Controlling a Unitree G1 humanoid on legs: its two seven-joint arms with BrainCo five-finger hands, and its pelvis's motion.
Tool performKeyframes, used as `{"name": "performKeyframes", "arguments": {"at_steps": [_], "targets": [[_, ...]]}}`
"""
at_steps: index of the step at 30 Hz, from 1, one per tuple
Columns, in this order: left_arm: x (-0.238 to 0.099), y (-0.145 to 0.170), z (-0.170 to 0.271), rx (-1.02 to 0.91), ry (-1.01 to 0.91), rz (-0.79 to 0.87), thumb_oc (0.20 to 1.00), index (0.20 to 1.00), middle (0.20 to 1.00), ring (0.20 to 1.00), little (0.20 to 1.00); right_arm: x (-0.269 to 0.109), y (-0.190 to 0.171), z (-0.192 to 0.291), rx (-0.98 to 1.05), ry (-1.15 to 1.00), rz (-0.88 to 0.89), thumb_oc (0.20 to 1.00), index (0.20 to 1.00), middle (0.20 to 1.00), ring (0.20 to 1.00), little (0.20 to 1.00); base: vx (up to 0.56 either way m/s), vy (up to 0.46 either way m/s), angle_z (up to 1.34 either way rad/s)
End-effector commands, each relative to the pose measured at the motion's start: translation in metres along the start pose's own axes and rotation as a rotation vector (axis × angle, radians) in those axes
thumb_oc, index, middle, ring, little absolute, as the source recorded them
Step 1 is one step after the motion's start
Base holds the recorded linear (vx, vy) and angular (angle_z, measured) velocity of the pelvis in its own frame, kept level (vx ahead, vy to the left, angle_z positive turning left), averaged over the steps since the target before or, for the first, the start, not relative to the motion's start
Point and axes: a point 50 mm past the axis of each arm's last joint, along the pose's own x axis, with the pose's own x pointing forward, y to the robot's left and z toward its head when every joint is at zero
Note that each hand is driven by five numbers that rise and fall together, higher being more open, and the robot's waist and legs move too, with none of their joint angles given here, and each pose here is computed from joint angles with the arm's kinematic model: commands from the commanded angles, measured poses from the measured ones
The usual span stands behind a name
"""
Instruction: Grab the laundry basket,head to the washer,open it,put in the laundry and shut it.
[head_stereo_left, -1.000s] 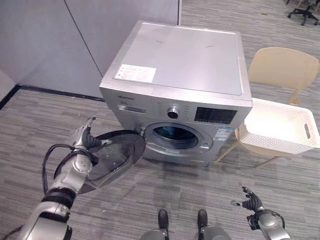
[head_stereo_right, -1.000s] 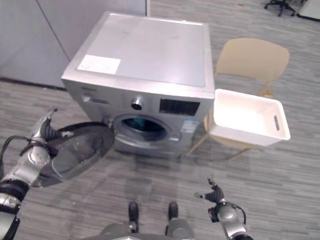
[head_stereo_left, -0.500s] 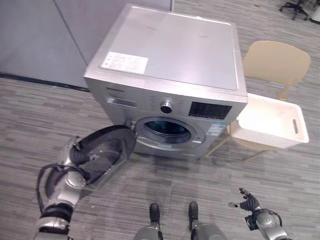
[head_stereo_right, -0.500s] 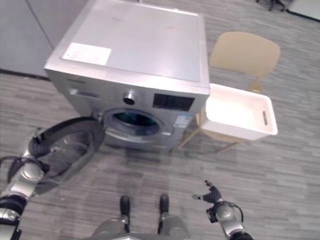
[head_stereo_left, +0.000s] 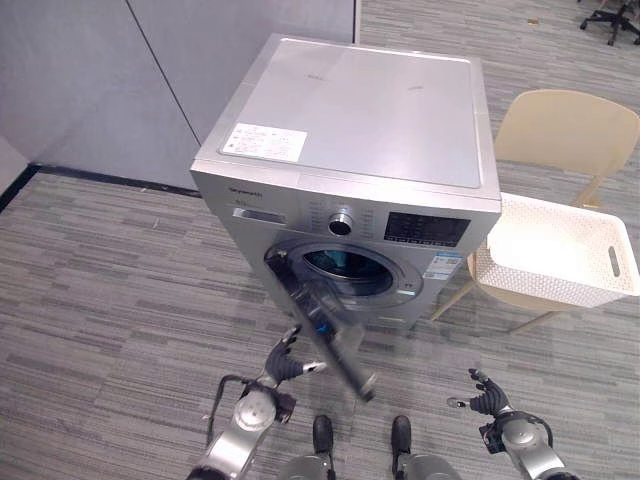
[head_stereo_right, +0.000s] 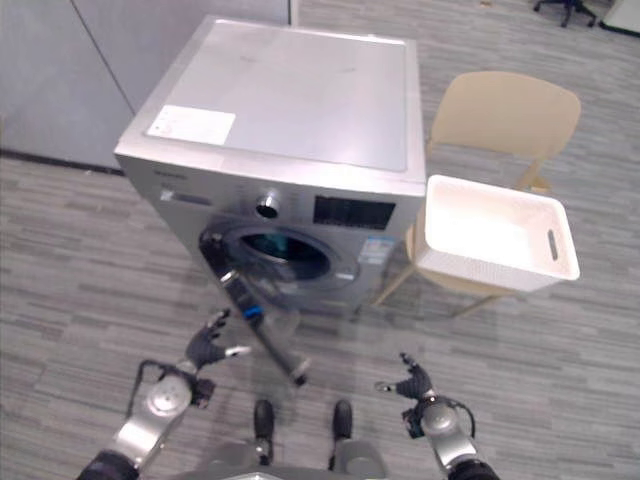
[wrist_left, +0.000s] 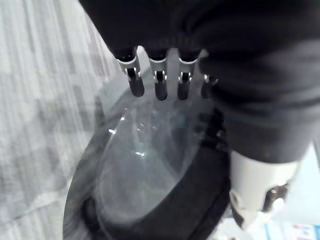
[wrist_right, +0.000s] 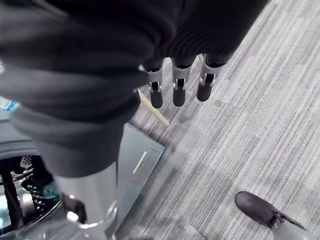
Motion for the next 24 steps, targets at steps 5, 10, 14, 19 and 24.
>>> {"name": "performKeyframes", "arguments": {"at_steps": [5,10,14,19,24], "targets": [[0.067,0.044,0.089,0.241,-0.187,0.232,1.0,1.0,1.0,1.0,1.0,-0.001,-0.016,-0.004,-0.064,-0.008,-0.064,1.0,1.0,1.0,1.0,1.0,-0.06,0.015,-0.39],[0.077,0.112,0.105,0.342,-0.089,0.426,1.0,1.0,1.0,1.0,1.0,-0.004,-0.025,-0.011,-0.086,0.003,-0.083,1.0,1.0,1.0,1.0,1.0,-0.03,0.0,-0.44],[0.069,0.104,0.084,0.215,-0.086,0.421,1.0,1.0,1.0,1.0,1.0,-0.006,-0.023,-0.018,-0.057,0.025,-0.087,1.0,1.0,1.0,1.0,1.0,0.04,-0.008,-0.04],[0.038,0.08,0.037,0.011,-0.069,0.372,1.0,1.0,1.0,1.0,1.0,-0.003,-0.025,-0.013,-0.005,0.021,-0.118,1.0,1.0,1.0,1.0,1.0,0.05,-0.023,0.01],[-0.009,0.059,-0.028,-0.192,0.076,0.316,1.0,1.0,1.0,1.0,1.0,0.0,-0.032,-0.009,0.017,0.022,-0.139,1.0,1.0,1.0,1.0,1.0,0.06,-0.029,0.2]]}}
